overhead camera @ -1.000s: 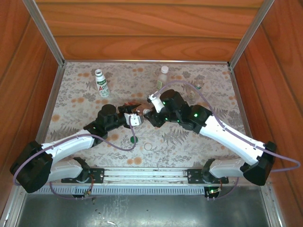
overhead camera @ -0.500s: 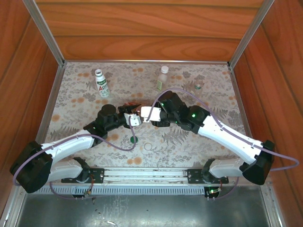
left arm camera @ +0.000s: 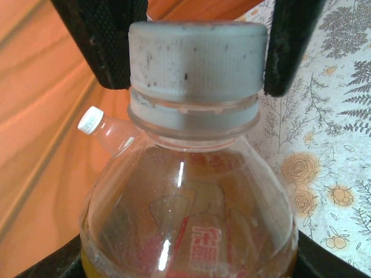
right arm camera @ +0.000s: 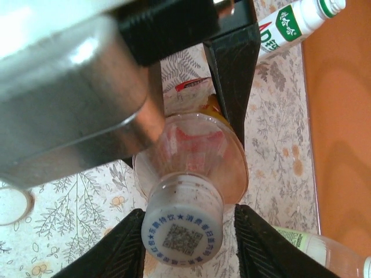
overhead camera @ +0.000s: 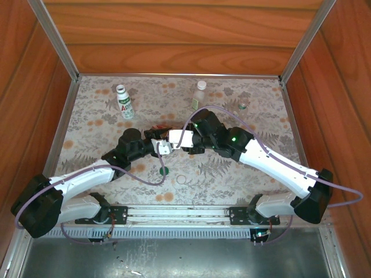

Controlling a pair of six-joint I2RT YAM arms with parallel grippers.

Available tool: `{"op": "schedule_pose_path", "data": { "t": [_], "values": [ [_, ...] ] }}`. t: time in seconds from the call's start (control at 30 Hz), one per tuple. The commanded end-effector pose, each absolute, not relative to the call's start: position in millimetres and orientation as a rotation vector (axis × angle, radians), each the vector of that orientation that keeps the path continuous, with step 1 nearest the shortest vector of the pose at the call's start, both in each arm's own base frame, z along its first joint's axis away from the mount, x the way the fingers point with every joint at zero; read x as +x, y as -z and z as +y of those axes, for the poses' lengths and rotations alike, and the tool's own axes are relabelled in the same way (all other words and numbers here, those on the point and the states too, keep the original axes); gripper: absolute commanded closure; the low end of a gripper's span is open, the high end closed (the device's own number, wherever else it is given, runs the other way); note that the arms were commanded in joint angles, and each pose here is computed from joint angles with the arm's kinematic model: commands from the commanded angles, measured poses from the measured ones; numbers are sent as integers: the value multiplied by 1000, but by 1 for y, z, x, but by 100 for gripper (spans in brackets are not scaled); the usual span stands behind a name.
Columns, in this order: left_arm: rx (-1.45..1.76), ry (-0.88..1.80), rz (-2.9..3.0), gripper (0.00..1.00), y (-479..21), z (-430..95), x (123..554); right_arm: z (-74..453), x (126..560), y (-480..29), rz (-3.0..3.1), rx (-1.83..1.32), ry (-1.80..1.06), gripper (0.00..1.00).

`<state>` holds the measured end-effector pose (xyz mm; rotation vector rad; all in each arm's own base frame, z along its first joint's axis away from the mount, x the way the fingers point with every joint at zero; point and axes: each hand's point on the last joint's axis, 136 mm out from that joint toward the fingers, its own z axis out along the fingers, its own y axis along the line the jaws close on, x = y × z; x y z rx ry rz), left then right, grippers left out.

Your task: Screw on the bottle caps

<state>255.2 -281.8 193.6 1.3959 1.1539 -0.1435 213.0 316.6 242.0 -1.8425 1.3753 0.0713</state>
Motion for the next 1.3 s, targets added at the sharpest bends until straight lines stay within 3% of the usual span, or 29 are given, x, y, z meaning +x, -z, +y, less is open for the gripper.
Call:
{"op": "schedule_pose_path", "data": {
  "t": [0.0, 0.13, 0.23, 0.37, 0.6, 0.7, 0.77, 0.8, 0.93, 1.03, 1.27],
  "values": [
    [1404, 157, 1119, 44, -198, -286, 252, 325, 208, -256, 1315, -1835, -108, 60],
    [1402, 155, 1115, 44, -199, -286, 251, 323, 212, -254, 1348, -1820, -89, 82],
    [1398, 149, 1116, 44, -200, -285, 252, 323, 219, -257, 1444, -1723, -104, 86],
    [1399, 140, 1122, 44, -199, -285, 254, 324, 237, -275, 1771, -1275, -300, 100],
    [1402, 128, 1128, 44, -196, -284, 256, 333, 229, -278, 2313, -367, -994, 100],
    [1405, 127, 1128, 44, -196, -285, 256, 341, 223, -273, 2392, -212, -1188, 100],
    [1406, 129, 1127, 44, -196, -285, 256, 335, 222, -271, 2408, -217, -1152, 98],
    [1407, 130, 1127, 44, -195, -285, 256, 331, 222, -273, 2389, -271, -1119, 92],
    [1407, 135, 1128, 44, -195, -285, 255, 317, 214, -276, 2241, -663, -952, 55],
    [1410, 136, 1131, 44, -193, -285, 255, 309, 203, -274, 2072, -1010, -806, 39],
    [1409, 142, 1129, 44, -193, -285, 254, 296, 188, -264, 1565, -1673, -427, 39]
  ]
}}
